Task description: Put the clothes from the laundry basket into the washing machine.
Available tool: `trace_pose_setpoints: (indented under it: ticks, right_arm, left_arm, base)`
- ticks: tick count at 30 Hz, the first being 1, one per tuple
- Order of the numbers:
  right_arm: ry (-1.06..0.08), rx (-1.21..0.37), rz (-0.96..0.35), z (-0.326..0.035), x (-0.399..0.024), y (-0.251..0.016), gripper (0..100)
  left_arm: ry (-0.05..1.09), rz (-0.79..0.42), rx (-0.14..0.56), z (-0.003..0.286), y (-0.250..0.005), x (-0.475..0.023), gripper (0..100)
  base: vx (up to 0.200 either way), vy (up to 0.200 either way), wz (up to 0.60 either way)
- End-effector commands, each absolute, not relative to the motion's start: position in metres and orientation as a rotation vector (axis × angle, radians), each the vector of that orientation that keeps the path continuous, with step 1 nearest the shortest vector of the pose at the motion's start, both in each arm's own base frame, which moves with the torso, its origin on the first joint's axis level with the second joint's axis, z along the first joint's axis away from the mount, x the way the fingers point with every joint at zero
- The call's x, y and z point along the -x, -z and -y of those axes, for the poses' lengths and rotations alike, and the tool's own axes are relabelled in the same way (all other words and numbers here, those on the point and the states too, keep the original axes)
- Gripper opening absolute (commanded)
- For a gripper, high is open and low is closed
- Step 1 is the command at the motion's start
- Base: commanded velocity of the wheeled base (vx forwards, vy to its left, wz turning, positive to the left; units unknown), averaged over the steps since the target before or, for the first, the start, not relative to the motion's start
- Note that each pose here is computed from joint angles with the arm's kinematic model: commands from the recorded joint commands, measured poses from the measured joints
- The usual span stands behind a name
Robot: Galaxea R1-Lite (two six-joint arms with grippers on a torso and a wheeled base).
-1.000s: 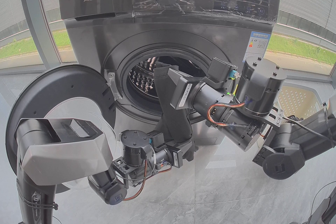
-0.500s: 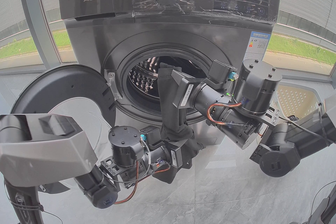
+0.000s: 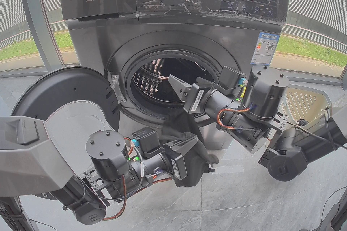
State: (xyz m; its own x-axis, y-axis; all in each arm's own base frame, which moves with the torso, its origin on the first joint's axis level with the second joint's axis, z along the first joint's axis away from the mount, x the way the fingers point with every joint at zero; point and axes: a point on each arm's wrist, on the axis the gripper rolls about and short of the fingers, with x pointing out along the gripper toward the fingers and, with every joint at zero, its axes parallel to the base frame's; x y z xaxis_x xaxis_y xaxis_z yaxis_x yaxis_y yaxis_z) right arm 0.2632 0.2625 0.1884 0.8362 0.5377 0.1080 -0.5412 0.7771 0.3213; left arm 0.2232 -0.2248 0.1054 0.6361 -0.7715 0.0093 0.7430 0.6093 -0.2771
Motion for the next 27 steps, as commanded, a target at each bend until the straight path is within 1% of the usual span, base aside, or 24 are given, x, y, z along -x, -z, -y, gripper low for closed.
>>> trace_pose_setpoints:
  ticks: [1, 5, 7, 8, 9, 11, 16, 21, 27]
  right_arm:
    - [-0.545, -0.350, 0.015, -0.250, -0.270, -0.191, 100]
    - [-0.495, -0.339, 0.018, -0.231, -0.275, -0.194, 100]
    - [-0.465, -0.327, 0.005, -0.221, -0.278, -0.193, 100]
    - [-0.442, -0.309, -0.024, -0.213, -0.278, -0.189, 100]
    - [-0.439, -0.307, -0.028, -0.212, -0.278, -0.188, 100]
    - [-0.383, -0.246, -0.127, -0.192, -0.274, -0.173, 100]
    - [-0.345, -0.159, -0.263, -0.173, -0.265, -0.137, 100]
    - [-0.373, -0.129, -0.354, -0.168, -0.262, -0.113, 100]
    - [-0.436, -0.095, -0.457, -0.166, -0.261, -0.087, 100]
  left_arm:
    - [0.855, -0.069, 0.284, 0.221, -0.116, -0.229, 0]
    - [0.801, -0.044, 0.289, 0.209, -0.120, -0.242, 0]
    - [0.777, -0.034, 0.292, 0.206, -0.121, -0.246, 0]
    - [0.757, -0.030, 0.291, 0.203, -0.121, -0.249, 0]
    - [0.756, -0.029, 0.291, 0.203, -0.121, -0.249, 0]
    - [0.737, -0.022, 0.294, 0.200, -0.123, -0.250, 0]
    - [0.731, 0.026, 0.308, 0.194, -0.139, -0.246, 0]
    - [0.742, 0.067, 0.321, 0.190, -0.152, -0.239, 0]
    - [0.761, 0.118, 0.336, 0.186, -0.169, -0.233, 0]
  base:
    - [0.000, 0.000, 0.00]
    - [0.000, 0.000, 0.00]
    - [0.000, 0.000, 0.00]
    - [0.000, 0.000, 0.00]
    - [0.000, 0.000, 0.00]
    - [0.000, 0.000, 0.00]
    - [0.000, 0.000, 0.00]
    - [0.000, 0.000, 0.00]
    - [0.000, 0.000, 0.00]
